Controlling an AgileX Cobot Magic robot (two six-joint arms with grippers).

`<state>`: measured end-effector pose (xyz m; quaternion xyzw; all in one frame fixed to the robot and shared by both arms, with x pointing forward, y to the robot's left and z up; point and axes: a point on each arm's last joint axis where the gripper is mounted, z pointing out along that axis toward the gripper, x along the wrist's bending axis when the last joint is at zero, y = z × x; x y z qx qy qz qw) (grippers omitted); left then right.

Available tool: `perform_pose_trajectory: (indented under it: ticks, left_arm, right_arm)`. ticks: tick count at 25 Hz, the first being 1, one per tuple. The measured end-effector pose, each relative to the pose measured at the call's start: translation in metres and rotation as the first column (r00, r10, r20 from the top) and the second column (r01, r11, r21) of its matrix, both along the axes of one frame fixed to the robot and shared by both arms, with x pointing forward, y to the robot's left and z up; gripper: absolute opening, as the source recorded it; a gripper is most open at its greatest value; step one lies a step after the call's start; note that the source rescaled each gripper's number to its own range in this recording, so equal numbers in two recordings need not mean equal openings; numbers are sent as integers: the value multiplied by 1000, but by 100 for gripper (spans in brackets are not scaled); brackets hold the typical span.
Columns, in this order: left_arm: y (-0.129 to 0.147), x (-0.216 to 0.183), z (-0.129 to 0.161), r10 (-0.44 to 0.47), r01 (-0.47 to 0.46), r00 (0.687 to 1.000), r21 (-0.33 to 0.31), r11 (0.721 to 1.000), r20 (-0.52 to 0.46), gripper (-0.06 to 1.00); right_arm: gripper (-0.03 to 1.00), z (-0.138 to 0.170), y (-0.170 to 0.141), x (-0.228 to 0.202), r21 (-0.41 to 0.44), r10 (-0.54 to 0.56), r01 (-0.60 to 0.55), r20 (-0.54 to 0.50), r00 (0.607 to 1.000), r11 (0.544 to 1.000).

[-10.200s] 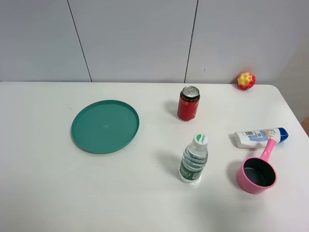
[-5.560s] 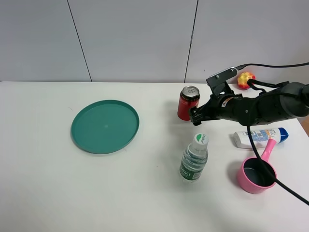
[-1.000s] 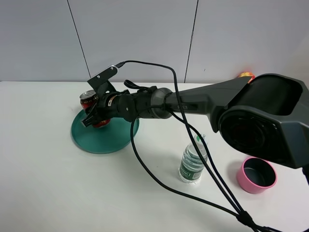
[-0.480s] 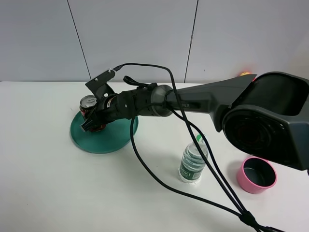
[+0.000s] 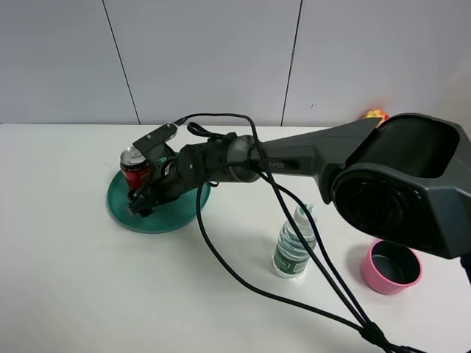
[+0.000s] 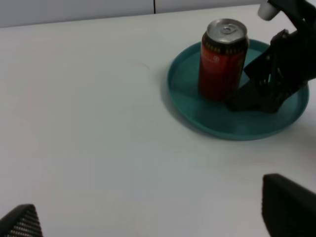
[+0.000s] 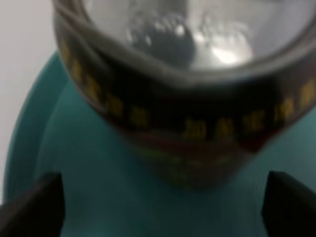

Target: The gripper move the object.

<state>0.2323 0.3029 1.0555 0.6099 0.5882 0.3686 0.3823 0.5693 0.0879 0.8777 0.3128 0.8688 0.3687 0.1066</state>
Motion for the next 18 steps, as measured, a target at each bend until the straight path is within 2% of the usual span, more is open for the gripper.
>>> perform_pose_trajectory:
  ticks: [4, 7, 18]
  left_arm:
    - [0, 0, 0, 0, 0, 1000, 0, 1000, 0, 100]
    - [0, 0, 0, 0, 0, 1000, 0, 1000, 0, 100]
    - [0, 0, 0, 0, 0, 1000, 0, 1000, 0, 100]
  right_arm:
    - [62, 10, 4, -1, 39, -12, 11, 24, 1000, 999]
    - [67, 24, 5, -2, 65, -15, 12, 37, 999, 998]
    - [68, 113, 0, -11, 205, -31, 6, 118, 992, 979]
